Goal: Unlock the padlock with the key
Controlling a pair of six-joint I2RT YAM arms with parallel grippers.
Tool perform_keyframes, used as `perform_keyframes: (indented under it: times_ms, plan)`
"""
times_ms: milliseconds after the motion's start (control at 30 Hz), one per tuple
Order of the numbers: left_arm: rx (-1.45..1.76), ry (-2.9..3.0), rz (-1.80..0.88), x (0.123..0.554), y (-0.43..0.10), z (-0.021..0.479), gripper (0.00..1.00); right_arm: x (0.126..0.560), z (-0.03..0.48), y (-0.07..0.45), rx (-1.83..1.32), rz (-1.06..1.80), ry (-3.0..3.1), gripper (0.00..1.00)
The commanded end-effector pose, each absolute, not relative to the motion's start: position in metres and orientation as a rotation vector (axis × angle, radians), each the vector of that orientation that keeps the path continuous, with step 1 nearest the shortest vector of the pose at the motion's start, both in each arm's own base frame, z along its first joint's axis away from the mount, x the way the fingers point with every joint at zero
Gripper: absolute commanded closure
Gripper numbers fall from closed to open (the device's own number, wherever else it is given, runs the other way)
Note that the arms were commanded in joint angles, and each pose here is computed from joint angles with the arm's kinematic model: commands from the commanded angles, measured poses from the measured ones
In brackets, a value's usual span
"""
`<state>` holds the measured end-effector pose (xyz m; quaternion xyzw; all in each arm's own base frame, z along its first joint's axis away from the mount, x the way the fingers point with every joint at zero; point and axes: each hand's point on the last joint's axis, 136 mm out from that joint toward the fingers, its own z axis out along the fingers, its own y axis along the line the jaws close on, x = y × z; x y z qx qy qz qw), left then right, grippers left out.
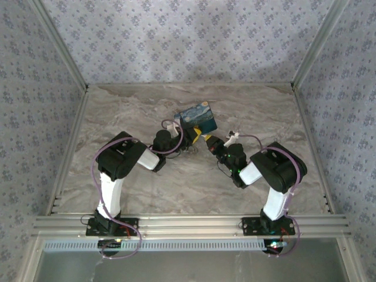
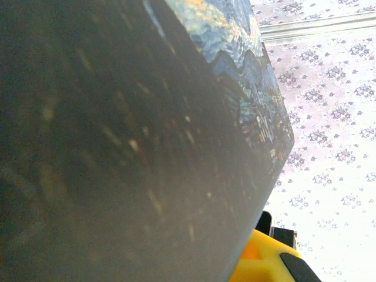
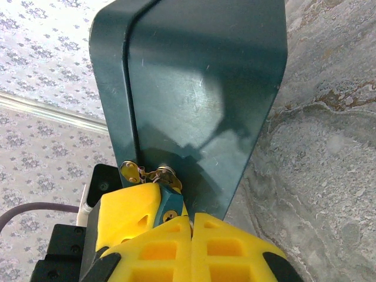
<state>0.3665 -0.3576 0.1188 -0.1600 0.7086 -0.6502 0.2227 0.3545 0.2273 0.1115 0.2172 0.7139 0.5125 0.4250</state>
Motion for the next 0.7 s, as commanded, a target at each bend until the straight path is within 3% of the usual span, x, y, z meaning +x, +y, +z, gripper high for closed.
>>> perform_keyframes:
  times_ms: [0, 667]
  plan:
    - [-0.375, 1.881, -1.879, 0.365, -0.370, 0.141, 1.00, 0.357, 0.123, 0.233, 0.531, 1.318, 1.747, 1.00]
    - [-0.353, 1.843, -1.926, 0.359, -0.381, 0.152, 1.00, 0.369, 0.128, 0.250, 0.535, 1.335, 1.721, 1.00]
